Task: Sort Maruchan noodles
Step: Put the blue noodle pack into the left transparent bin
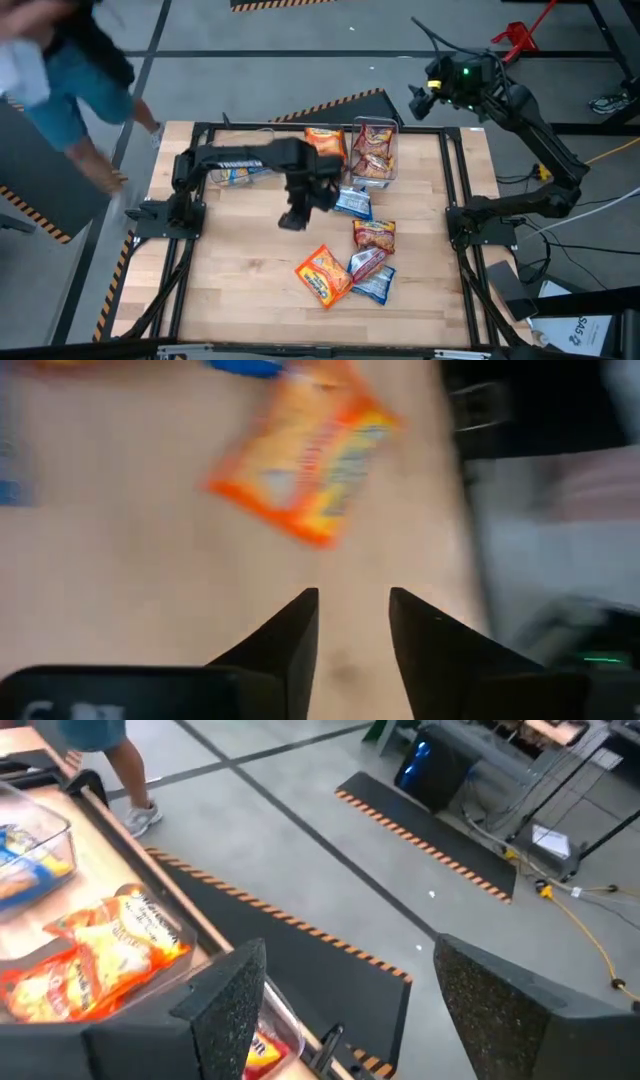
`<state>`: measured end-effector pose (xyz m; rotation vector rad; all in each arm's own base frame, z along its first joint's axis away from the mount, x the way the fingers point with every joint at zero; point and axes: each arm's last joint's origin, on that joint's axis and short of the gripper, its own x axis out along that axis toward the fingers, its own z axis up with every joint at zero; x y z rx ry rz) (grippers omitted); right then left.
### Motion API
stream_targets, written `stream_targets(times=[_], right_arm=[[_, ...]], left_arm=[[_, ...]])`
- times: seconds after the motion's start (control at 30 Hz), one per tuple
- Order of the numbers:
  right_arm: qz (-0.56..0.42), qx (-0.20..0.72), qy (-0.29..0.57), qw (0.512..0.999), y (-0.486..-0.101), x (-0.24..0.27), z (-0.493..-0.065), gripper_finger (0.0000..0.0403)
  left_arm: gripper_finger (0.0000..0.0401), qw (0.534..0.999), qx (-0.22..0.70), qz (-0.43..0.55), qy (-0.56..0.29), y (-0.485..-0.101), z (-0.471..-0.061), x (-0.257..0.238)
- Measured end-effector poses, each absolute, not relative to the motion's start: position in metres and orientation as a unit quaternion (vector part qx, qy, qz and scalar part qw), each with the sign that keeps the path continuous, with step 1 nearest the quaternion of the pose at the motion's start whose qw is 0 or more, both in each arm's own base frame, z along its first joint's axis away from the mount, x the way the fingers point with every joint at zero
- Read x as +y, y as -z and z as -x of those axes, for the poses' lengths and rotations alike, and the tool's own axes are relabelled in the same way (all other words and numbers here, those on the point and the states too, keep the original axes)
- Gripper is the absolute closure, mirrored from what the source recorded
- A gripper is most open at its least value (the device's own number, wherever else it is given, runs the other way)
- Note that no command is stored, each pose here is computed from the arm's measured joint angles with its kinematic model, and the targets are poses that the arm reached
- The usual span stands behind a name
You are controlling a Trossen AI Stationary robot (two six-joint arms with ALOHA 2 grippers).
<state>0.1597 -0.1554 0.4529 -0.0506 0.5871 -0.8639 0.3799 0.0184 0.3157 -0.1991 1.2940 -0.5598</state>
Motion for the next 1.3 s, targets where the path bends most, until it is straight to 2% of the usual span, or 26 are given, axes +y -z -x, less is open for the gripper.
stream_targets(times=[0.13,0.27,0.33,0.43,0.5,0.57,0.7,0.8,0.9,1.03,1.3], right_arm=[[0.019,0.289,0.396,0.871,-0.451,-0.154,-0.160,0.0125],[0.016,0.284,0.377,0.881,-0.451,-0.154,-0.161,0.0125],[0.014,0.283,0.371,0.885,-0.451,-0.153,-0.161,0.0125],[0.013,0.283,0.368,0.886,-0.451,-0.153,-0.161,0.0125],[0.013,0.284,0.368,0.885,-0.451,-0.153,-0.161,0.0125],[0.015,0.284,0.367,0.886,-0.451,-0.153,-0.161,0.0125],[0.027,0.289,0.363,0.885,-0.451,-0.153,-0.162,0.0125],[0.028,0.289,0.362,0.885,-0.451,-0.153,-0.162,0.0125],[0.029,0.289,0.362,0.886,-0.451,-0.153,-0.162,0.0125],[0.031,0.289,0.365,0.885,-0.451,-0.154,-0.162,0.0125],[0.025,0.293,0.362,0.885,-0.450,-0.153,-0.161,0.0125]], left_arm=[[0.0274,0.704,0.612,0.212,0.291,-0.282,-0.376,0.015],[0.0274,0.658,0.655,0.251,0.272,-0.247,-0.363,0.013],[0.0274,0.657,0.645,0.266,0.285,-0.241,-0.354,0.008],[0.0276,0.688,0.610,0.271,0.285,-0.239,-0.340,-0.001],[0.0276,0.728,0.585,0.253,0.252,-0.246,-0.327,-0.005],[0.0277,0.779,0.563,0.210,0.178,-0.253,-0.308,-0.008],[0.0277,0.852,0.503,0.136,-0.047,-0.258,-0.270,-0.007],[0.0277,0.875,0.436,0.128,-0.169,-0.264,-0.255,-0.001],[0.0277,0.884,0.365,0.161,-0.244,-0.267,-0.250,0.003],[0.0277,0.905,0.299,0.148,-0.265,-0.264,-0.257,0.006],[0.0252,0.934,0.287,0.125,-0.173,-0.231,-0.296,0.026]])
